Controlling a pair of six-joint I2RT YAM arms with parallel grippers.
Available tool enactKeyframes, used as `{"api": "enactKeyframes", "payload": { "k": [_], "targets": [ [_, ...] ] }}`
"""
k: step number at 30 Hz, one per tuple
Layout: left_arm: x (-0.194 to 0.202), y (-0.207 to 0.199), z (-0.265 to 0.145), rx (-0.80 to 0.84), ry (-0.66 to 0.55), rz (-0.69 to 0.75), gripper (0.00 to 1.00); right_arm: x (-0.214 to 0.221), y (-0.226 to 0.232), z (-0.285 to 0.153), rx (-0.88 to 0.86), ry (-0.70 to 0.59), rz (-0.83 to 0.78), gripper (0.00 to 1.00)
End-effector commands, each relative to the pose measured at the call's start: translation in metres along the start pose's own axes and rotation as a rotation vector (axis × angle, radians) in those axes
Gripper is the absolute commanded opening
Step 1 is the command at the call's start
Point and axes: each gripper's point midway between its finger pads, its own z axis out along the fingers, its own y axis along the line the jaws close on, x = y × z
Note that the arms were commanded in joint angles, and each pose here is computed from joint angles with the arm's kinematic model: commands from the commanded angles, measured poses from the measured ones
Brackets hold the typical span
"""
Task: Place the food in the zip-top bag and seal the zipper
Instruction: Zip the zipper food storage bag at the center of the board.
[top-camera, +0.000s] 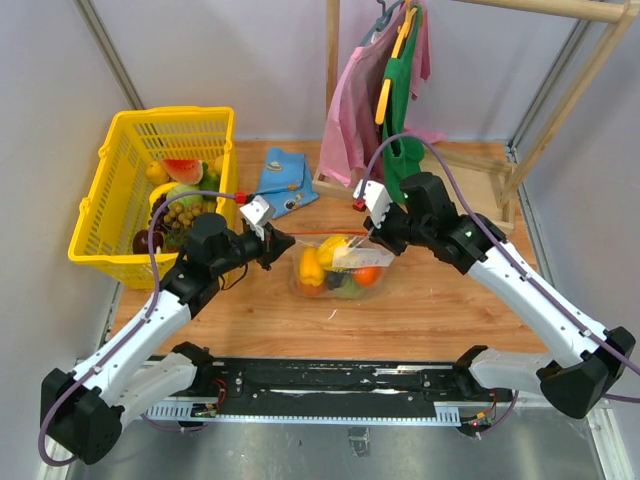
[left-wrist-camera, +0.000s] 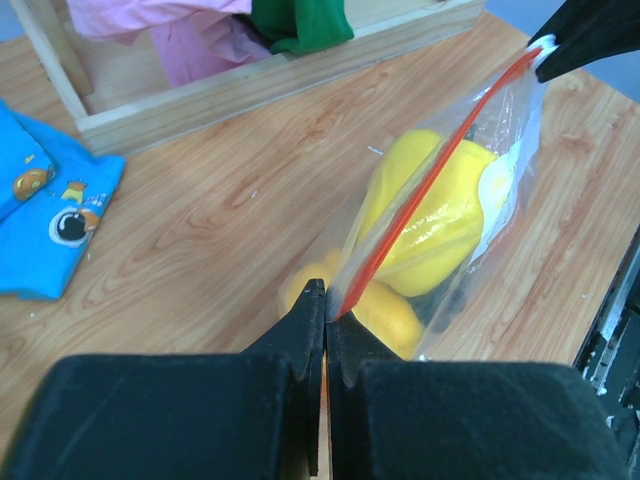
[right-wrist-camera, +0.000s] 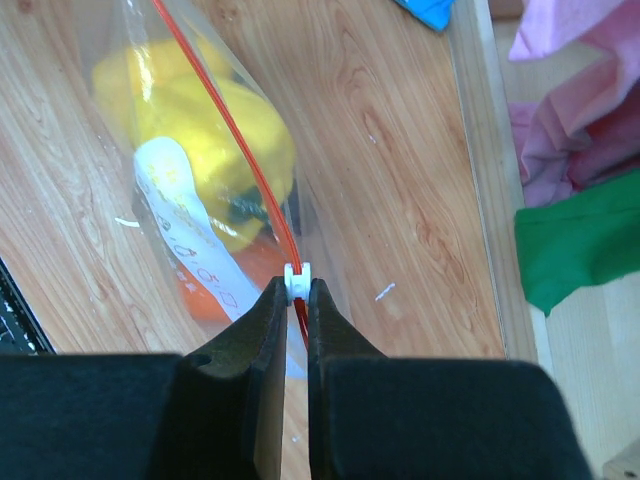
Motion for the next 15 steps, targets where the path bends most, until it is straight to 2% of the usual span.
{"api": "enactKeyframes", "payload": {
  "k": [1, 15],
  "targets": [
    [0.008, 0.017, -0.009, -0.114, 0.023, -0.025, 0.00, 0.030, -0.022, -0.019, 0.129, 0.102, 0.075, 0.01],
    [0.008, 0.019, -0.017, -0.145, 0.028, -0.049, 0.00, 0.072, -0.054, -0.036, 0.292, 0.225, 0.295, 0.01]
  ]
}}
